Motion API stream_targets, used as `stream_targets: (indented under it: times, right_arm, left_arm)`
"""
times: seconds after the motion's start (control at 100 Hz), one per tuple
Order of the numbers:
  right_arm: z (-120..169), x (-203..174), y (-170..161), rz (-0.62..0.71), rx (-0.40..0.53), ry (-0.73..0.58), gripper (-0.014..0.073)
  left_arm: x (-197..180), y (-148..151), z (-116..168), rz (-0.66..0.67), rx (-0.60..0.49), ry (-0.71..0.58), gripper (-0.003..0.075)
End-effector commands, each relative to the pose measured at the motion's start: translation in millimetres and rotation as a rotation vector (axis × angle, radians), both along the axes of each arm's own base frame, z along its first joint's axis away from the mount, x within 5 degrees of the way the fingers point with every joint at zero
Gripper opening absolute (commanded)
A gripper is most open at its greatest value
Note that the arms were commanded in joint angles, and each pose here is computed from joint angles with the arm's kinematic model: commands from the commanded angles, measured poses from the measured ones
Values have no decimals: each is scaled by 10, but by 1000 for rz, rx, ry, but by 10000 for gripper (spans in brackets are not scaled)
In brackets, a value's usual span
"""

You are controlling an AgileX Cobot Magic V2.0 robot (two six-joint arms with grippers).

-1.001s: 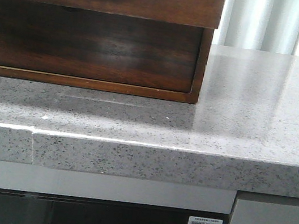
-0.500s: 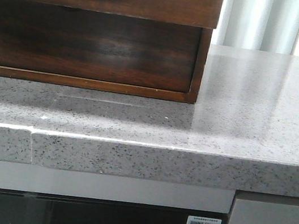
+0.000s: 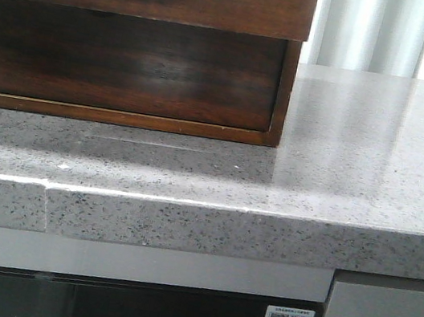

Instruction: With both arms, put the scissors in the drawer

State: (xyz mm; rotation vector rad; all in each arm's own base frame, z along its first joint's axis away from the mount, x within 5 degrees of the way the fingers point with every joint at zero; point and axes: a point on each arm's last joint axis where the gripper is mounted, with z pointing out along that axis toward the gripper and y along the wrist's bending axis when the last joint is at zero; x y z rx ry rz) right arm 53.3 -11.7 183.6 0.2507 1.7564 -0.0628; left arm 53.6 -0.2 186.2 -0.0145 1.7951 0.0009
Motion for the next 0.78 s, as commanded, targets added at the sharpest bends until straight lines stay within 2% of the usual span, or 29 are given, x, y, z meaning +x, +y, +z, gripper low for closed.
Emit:
stream_targets:
  times: [0.0,0.04,0.77]
  right_arm:
    - [-86,-10,-5,-3,-35,5,-46]
    - [-113,-17,-9,-8,-31,35,-46]
    - [-112,-16,-9,-7,-31,33,-46]
  left_arm:
    - [-6,0,-13,4,-14,-64,-20]
    - [-6,0,-13,4,-14,-64,-20]
    - [-6,0,-13,4,-14,-64,-20]
